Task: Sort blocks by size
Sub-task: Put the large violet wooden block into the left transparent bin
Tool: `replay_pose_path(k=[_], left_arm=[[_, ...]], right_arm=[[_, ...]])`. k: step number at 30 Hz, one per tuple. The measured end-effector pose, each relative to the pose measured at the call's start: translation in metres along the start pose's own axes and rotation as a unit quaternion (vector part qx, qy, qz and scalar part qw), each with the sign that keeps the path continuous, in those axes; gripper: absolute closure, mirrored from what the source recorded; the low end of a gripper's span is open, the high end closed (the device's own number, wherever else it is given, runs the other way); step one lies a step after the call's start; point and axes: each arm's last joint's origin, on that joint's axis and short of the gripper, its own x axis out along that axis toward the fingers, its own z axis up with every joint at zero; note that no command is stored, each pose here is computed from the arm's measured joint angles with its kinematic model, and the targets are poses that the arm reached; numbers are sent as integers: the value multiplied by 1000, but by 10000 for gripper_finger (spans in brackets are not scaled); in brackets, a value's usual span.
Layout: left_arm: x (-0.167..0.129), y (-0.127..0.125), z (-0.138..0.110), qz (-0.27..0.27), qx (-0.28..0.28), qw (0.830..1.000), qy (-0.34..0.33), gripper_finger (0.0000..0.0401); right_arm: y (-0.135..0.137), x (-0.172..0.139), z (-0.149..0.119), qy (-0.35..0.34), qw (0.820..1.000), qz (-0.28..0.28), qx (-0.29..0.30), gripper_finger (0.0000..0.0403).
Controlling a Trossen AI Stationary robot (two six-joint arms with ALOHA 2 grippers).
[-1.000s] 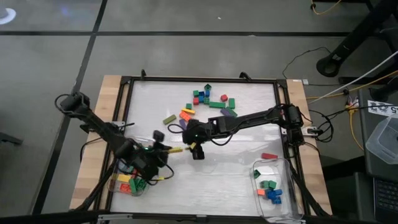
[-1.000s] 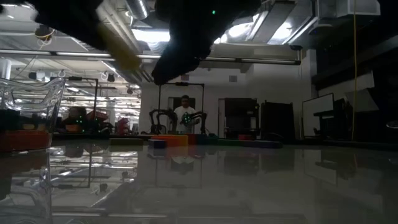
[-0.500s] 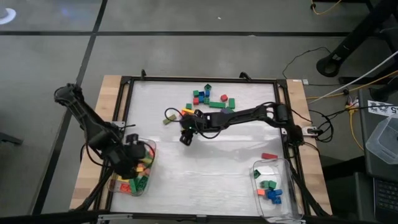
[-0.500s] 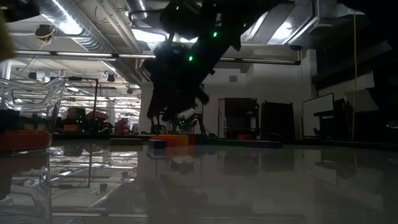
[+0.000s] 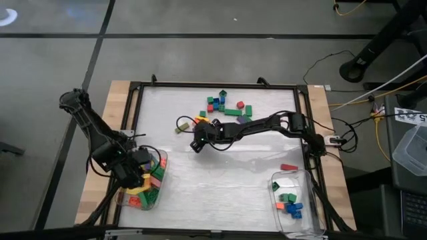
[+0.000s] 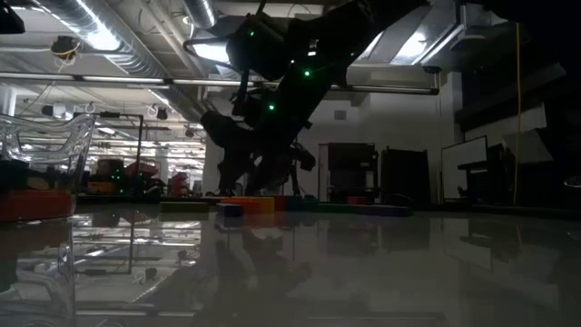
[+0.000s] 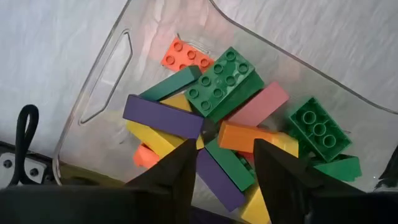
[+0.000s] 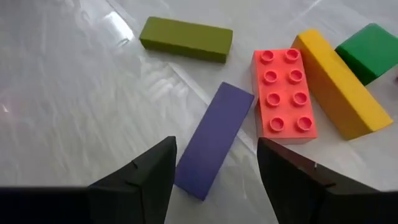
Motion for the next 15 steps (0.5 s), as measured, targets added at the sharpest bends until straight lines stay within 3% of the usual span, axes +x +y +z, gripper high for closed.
replay_pose_path(k=[15], left_arm=[[0,1,0,3,5,1000,-1,241]], right_arm=[[0,32,-20,3,999,-11,33,183]])
